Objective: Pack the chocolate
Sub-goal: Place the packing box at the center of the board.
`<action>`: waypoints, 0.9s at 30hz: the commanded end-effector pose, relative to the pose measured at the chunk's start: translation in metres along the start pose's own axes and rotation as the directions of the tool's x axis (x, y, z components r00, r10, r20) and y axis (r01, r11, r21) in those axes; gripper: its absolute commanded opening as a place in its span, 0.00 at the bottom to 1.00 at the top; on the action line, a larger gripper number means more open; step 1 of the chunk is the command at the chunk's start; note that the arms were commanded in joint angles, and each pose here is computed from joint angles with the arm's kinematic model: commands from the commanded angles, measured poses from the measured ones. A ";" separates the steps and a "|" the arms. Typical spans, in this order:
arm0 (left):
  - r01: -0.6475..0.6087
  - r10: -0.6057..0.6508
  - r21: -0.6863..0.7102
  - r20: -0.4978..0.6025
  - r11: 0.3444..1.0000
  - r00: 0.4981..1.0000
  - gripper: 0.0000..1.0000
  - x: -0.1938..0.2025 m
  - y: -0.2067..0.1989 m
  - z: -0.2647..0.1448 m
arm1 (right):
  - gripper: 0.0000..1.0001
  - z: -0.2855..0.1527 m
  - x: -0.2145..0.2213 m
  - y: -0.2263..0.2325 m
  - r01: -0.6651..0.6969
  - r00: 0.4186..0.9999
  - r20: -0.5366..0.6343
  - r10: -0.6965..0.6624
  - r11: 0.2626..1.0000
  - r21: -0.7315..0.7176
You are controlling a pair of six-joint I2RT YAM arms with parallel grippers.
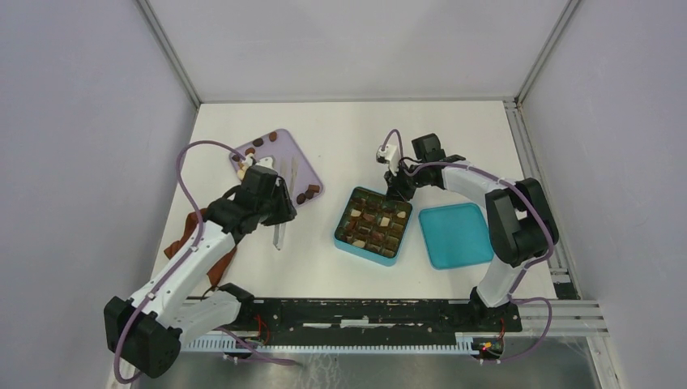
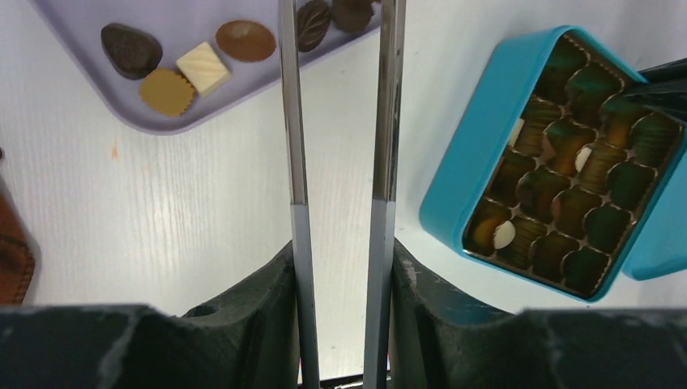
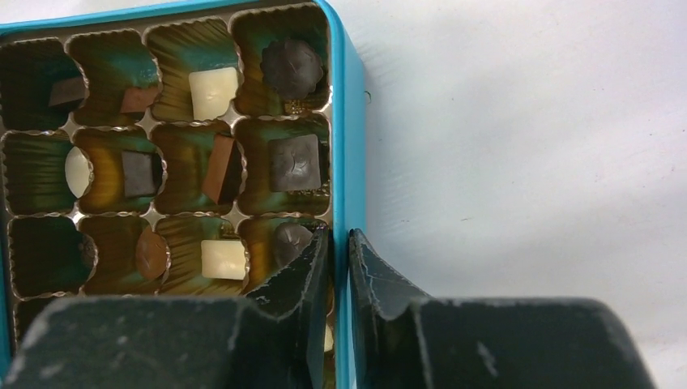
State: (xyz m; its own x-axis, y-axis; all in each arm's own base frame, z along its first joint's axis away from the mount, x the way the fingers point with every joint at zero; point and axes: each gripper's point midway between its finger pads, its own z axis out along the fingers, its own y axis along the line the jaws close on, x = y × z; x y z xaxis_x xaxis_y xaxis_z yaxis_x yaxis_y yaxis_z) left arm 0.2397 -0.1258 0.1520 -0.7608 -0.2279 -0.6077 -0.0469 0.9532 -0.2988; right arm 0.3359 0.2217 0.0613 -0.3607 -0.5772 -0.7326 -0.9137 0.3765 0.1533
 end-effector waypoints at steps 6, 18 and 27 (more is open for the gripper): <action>0.015 -0.016 -0.045 -0.019 0.999 1.000 0.44 -0.022 0.037 0.022 | 0.34 -0.004 -0.024 -0.001 0.023 0.997 0.068 -0.021 0.999 -0.028; 0.164 -0.164 -0.040 -0.002 0.986 0.986 0.44 -0.087 0.084 0.031 | 0.61 -0.061 -0.069 0.003 0.157 0.971 0.170 -0.169 0.984 0.085; 0.129 -0.142 -0.186 -0.059 0.974 0.988 0.46 -0.111 0.129 0.034 | 0.64 -0.088 -0.103 0.047 0.184 0.938 0.309 -0.159 0.981 -0.055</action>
State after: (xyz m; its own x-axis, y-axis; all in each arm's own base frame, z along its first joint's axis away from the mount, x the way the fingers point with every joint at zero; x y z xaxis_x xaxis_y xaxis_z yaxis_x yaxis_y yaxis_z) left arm 0.3361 0.0003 0.1522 -0.7485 -0.4276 -0.5068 -0.3086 0.9012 -0.3045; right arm 0.3324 0.2239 0.1731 -0.1614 -0.4528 -0.8769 -0.9513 0.3079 0.0161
